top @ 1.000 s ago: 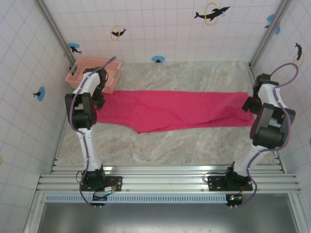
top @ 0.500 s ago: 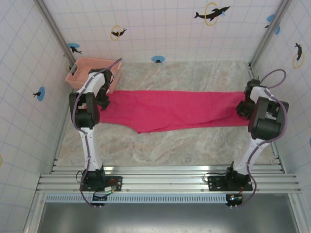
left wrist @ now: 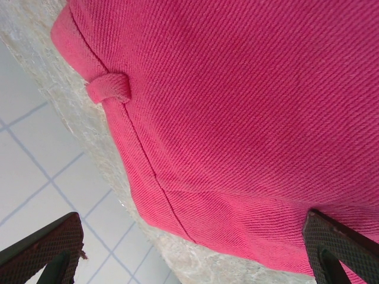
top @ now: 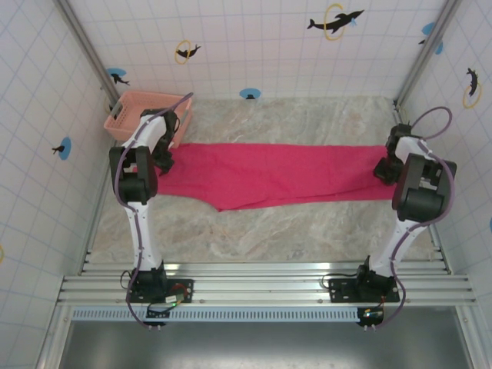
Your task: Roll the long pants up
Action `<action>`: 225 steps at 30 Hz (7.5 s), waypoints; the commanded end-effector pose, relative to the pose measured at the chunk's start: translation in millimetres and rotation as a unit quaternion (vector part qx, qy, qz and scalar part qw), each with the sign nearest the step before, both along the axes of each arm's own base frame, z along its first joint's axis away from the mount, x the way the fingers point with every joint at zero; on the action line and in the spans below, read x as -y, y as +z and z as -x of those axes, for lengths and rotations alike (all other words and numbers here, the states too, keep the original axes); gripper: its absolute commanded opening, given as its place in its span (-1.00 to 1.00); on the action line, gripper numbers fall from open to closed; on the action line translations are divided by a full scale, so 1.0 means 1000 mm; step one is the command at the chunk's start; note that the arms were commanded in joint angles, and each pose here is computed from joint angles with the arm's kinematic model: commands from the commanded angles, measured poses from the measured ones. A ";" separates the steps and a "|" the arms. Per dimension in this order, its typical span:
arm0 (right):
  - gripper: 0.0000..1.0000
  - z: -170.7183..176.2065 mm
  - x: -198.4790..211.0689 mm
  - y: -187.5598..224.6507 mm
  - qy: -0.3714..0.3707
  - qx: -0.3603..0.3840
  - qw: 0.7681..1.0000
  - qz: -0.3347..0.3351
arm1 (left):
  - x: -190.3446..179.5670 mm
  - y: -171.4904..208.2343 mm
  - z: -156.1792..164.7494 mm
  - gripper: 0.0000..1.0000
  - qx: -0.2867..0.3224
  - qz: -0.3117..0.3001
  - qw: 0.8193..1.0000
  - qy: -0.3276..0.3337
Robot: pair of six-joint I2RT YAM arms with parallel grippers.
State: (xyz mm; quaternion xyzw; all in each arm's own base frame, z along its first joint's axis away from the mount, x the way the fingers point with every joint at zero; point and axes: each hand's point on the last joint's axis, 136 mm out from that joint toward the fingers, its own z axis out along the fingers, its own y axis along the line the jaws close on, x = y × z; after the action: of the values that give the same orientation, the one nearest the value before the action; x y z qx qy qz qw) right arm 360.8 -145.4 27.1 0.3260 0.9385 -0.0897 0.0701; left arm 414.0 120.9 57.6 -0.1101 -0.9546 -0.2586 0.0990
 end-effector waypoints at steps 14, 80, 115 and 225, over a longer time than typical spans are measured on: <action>-0.97 0.058 0.016 0.053 0.023 -0.055 0.998 -0.013 | 0.004 0.002 0.007 0.95 -0.012 0.017 1.000 -0.004; 0.49 0.048 0.043 0.001 -0.205 0.133 0.966 -0.084 | 0.200 -0.002 0.009 0.95 -0.021 0.301 0.953 -0.043; 0.39 0.024 0.065 0.047 -0.244 0.241 0.938 -0.059 | 0.229 -0.010 0.008 0.95 -0.009 0.313 0.949 -0.042; -1.00 0.014 -0.635 0.137 0.392 0.281 0.763 -0.430 | 0.130 0.050 0.125 0.95 0.115 0.372 0.897 0.207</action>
State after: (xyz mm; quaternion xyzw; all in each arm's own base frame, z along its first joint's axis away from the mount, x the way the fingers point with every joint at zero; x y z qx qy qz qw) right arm 348.1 466.4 142.4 -0.0480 0.8810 0.4260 0.2003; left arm 294.2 -8.3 111.3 0.1047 -0.9864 0.1255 -0.0154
